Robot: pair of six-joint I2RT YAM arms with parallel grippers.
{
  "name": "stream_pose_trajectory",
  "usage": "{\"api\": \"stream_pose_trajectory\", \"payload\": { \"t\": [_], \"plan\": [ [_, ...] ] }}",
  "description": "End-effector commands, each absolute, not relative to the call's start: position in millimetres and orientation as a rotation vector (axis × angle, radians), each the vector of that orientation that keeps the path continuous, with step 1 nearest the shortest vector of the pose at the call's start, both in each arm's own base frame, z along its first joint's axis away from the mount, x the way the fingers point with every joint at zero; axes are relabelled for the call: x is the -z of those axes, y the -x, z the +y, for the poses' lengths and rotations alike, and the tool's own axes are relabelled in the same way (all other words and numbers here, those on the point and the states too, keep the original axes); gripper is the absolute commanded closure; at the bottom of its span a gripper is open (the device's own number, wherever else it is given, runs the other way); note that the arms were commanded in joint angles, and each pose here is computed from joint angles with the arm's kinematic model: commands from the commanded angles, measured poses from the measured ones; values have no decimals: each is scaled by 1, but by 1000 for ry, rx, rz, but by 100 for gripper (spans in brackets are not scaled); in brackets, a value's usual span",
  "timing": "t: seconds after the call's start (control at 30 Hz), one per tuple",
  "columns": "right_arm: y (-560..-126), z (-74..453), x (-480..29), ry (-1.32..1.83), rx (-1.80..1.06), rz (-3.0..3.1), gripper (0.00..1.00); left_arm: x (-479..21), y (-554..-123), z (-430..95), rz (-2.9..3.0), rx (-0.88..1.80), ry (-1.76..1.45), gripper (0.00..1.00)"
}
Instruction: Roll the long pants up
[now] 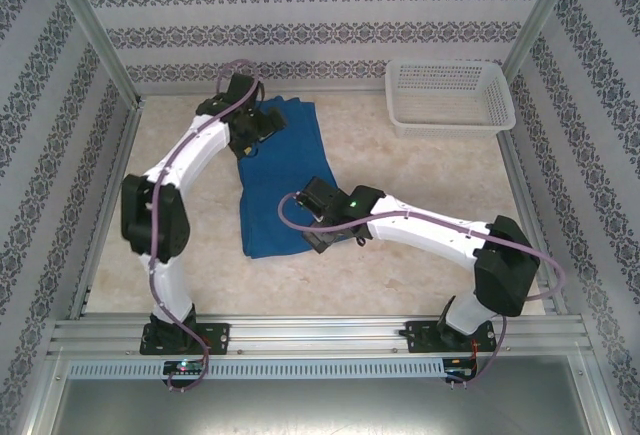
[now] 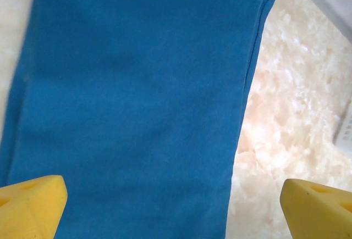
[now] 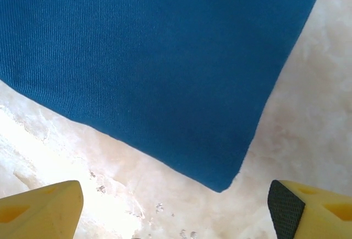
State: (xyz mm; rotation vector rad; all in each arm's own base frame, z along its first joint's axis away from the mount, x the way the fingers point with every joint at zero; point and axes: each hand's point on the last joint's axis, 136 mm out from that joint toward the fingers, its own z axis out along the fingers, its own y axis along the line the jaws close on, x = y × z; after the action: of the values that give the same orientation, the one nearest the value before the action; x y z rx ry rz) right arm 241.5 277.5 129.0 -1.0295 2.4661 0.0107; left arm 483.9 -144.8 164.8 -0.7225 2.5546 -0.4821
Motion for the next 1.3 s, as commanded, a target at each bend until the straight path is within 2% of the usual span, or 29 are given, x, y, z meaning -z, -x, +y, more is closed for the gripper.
{"api": "stream_pose_trajectory", "payload": {
  "t": [0.0,0.03,0.07,0.1,0.17,0.2,0.23,0.27,0.3,0.33,0.6,0.87,1.0,1.27],
  "plan": [
    [-256,275,-164,1016,1,2380,12,-140,-477,-153,2715,431,630,0],
    [-263,275,-167,1000,-5,2381,14,-134,-479,-153,2724,428,645,0],
    [-270,275,-168,990,-21,2397,25,-129,-480,-153,2726,427,659,0],
    [-280,273,-169,953,-46,2428,45,-126,-481,-153,2717,429,678,0],
    [-294,278,-170,895,-152,2482,100,-122,-482,-149,2693,439,727,1],
    [-301,284,-170,867,-214,2488,100,-121,-482,-147,2681,452,747,15],
    [-308,292,-171,840,-280,2492,100,-120,-483,-146,2673,459,765,36],
    [-314,298,-171,815,-313,2494,100,-119,-483,-143,2670,449,780,58],
    [-322,305,-168,797,-337,2504,100,-117,-484,-140,2670,436,793,90],
    [-328,313,-163,796,-350,2520,100,-115,-483,-136,2678,414,813,100],
    [-369,361,-111,794,-443,2630,100,-118,-488,-131,2701,374,805,98],
    [-393,357,-79,768,-546,2702,100,-104,-499,-141,2733,417,769,95],
    [-390,345,-56,751,-551,2769,100,-80,-507,-149,2765,459,799,95],
    [-355,327,-23,772,-578,2874,100,-29,-534,-171,2851,543,815,91]
  ]
}}
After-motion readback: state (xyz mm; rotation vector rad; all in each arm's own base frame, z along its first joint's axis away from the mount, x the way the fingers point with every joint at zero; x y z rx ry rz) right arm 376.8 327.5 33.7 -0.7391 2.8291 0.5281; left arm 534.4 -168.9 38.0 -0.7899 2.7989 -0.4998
